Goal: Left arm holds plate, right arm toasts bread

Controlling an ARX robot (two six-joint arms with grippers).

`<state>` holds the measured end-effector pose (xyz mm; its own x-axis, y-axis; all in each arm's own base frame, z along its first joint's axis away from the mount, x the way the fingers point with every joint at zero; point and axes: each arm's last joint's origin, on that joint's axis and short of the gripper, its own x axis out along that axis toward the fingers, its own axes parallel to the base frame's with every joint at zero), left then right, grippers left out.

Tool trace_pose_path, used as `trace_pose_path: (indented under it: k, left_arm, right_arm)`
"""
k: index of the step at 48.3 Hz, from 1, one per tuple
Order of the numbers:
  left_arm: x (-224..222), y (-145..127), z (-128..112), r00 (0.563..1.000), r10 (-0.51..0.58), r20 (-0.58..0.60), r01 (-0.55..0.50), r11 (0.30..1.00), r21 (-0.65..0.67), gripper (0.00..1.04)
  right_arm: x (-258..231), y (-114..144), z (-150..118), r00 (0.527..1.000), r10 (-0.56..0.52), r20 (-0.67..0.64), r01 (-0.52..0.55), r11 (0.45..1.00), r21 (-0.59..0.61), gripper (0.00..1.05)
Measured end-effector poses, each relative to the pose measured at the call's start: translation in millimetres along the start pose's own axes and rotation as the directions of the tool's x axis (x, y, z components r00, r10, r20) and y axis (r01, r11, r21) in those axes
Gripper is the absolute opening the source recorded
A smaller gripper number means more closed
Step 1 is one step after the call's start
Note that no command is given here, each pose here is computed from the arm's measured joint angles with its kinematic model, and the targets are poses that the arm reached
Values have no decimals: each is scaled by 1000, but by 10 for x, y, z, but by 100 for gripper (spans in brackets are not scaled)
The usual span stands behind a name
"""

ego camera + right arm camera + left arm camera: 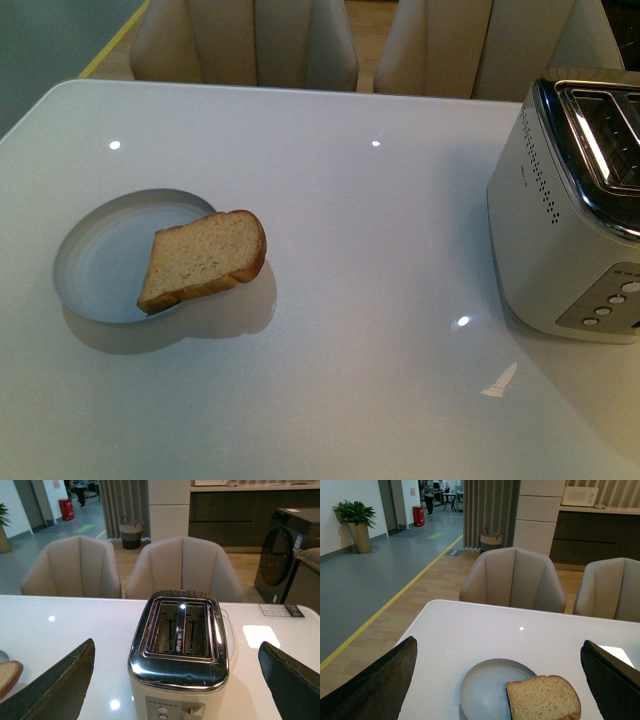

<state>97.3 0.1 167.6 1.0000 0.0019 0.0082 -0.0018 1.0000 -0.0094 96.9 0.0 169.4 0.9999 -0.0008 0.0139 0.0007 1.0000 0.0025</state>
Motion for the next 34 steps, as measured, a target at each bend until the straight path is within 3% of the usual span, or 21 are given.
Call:
trace_pose_path:
  k: [25,27,28,31,34]
  left_arm:
    - [2,-1,-5,1000,-4,-11,4,1000,-3,97]
    - [4,-11,0,979,-44,-201,28,996,-84,97]
    - [18,-15,24,930,-61,-363,6,989,-150,97]
    - [52,-9,31,835,-81,-545,-54,972,-228,97]
    - [118,20,19,784,-91,-614,-115,951,-287,97]
  right_arm:
    - [0,0,0,1000,0,0,0,1000,0,96]
    - [0,0,0,1000,0,0,0,1000,0,96]
    - [0,0,0,1000,0,0,0,1000,0,96]
    - [0,0,0,1000,1,0,-1,1000,0,96]
    - [0,0,0,1000,0,0,0,1000,0,96]
